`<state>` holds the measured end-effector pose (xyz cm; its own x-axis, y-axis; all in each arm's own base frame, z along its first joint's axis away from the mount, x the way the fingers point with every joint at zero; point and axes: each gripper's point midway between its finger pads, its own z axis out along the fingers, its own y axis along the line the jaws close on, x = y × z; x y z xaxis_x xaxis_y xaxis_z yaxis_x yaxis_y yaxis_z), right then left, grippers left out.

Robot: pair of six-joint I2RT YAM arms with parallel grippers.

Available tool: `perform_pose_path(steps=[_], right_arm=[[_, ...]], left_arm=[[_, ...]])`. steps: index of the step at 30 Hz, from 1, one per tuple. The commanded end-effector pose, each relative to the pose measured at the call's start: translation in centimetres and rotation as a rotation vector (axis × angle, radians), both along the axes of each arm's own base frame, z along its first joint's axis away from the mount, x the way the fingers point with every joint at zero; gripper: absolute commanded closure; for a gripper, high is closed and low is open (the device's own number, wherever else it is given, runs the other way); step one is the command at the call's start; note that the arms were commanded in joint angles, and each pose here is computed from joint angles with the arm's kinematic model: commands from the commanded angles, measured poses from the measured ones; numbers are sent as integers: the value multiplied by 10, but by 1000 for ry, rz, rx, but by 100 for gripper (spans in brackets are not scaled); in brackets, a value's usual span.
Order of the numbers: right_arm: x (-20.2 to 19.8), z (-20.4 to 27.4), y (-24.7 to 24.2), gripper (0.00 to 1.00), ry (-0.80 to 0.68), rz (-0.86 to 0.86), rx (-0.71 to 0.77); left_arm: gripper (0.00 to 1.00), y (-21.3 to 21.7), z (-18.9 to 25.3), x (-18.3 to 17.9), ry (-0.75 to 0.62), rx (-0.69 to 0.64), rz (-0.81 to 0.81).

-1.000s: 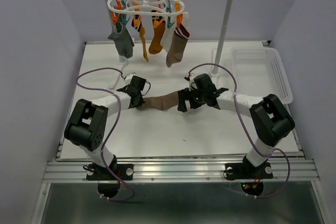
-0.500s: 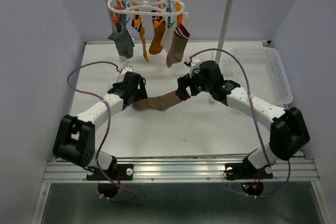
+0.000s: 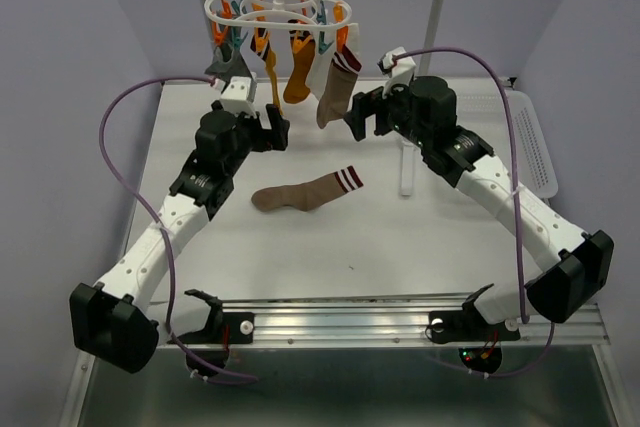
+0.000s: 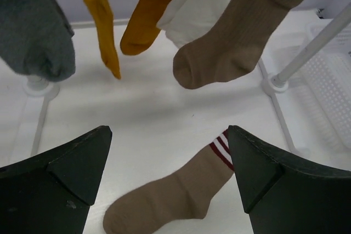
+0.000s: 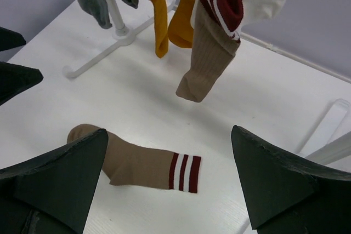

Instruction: Clip the socks to the hanger

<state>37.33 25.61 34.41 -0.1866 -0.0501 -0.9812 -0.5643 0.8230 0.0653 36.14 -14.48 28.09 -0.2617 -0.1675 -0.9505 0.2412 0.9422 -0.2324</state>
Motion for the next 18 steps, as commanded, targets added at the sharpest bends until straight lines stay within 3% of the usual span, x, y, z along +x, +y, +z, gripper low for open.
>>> perform_pose_path(steps=[1, 6, 18], right_arm=[[20, 22, -20, 0, -38, -117, -17], [35, 34, -42, 0, -20, -205, 48], [44, 18, -65, 0, 32, -255, 80]], left_arm=[[1, -34, 65, 13, -230, 70, -199], [1, -71, 80, 31, -325, 159, -385], [1, -101, 130, 72, -547, 120, -408]])
